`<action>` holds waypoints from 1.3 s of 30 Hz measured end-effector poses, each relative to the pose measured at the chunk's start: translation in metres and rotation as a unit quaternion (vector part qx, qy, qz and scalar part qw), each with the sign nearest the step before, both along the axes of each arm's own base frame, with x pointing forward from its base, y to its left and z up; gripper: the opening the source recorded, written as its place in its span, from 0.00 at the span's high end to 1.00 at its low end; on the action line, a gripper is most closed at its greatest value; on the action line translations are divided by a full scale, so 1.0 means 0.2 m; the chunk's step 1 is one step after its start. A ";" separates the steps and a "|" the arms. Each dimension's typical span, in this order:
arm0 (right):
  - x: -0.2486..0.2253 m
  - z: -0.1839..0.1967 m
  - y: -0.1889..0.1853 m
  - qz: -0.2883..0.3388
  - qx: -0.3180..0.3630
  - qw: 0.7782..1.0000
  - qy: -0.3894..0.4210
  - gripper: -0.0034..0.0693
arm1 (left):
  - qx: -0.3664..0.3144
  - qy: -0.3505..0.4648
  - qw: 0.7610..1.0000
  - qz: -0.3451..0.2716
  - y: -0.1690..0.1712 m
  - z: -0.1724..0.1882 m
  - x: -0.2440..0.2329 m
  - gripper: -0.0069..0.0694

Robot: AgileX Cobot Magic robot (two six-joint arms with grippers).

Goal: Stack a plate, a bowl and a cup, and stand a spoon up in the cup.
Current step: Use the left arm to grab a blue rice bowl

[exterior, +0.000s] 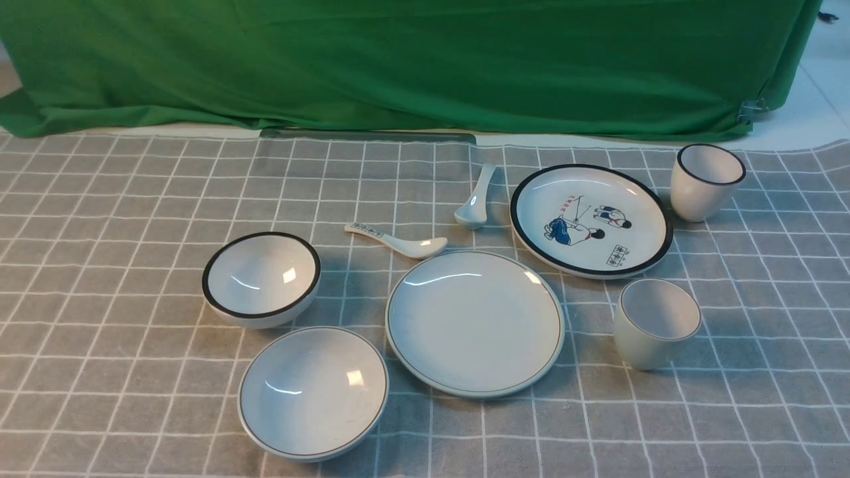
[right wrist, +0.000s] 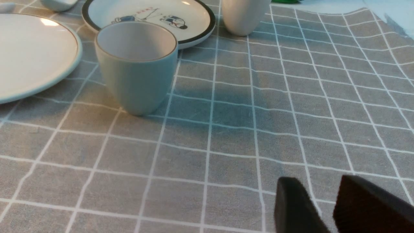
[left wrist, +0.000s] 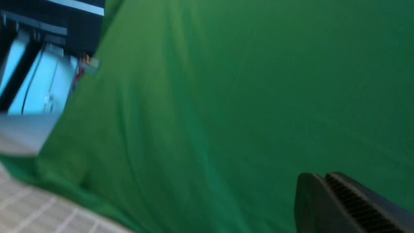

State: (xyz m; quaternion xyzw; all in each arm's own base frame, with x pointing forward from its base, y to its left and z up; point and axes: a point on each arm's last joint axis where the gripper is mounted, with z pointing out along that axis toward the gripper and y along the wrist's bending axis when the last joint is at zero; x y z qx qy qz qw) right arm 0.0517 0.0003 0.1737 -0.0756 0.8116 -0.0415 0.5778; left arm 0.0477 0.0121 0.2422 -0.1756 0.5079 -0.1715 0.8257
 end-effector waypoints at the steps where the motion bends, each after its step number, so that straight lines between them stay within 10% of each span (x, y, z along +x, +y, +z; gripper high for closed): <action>1: 0.00 0.00 0.00 0.000 0.000 1.000 -0.001 0.62 | 0.001 -0.010 1.000 0.005 0.00 0.01 -0.01 0.89; 9: 0.01 0.02 0.00 -0.004 0.027 0.999 -0.024 0.62 | -0.029 -0.061 0.997 -0.027 -0.01 0.21 -0.06 0.89; 15: 0.02 0.12 0.02 -0.036 0.296 0.948 -0.111 0.62 | 0.004 0.172 0.978 -0.116 -0.10 0.43 0.07 0.89; 18: 0.02 0.17 0.01 -0.045 0.413 0.895 -0.160 0.62 | 0.050 0.376 0.911 -0.161 -0.16 0.38 0.26 0.89; 28: 0.02 0.19 0.01 -0.045 0.455 0.871 -0.177 0.62 | 0.087 0.710 0.639 -0.283 -0.25 -0.12 0.67 0.89; 32: 0.02 0.18 0.01 -0.047 0.461 0.872 -0.158 0.64 | 0.097 0.722 0.621 -0.291 -0.27 -0.15 0.71 0.90; 39: 0.01 0.34 0.10 0.011 0.311 0.948 0.068 0.90 | 0.128 0.715 0.629 -0.278 -0.35 0.02 0.84 0.91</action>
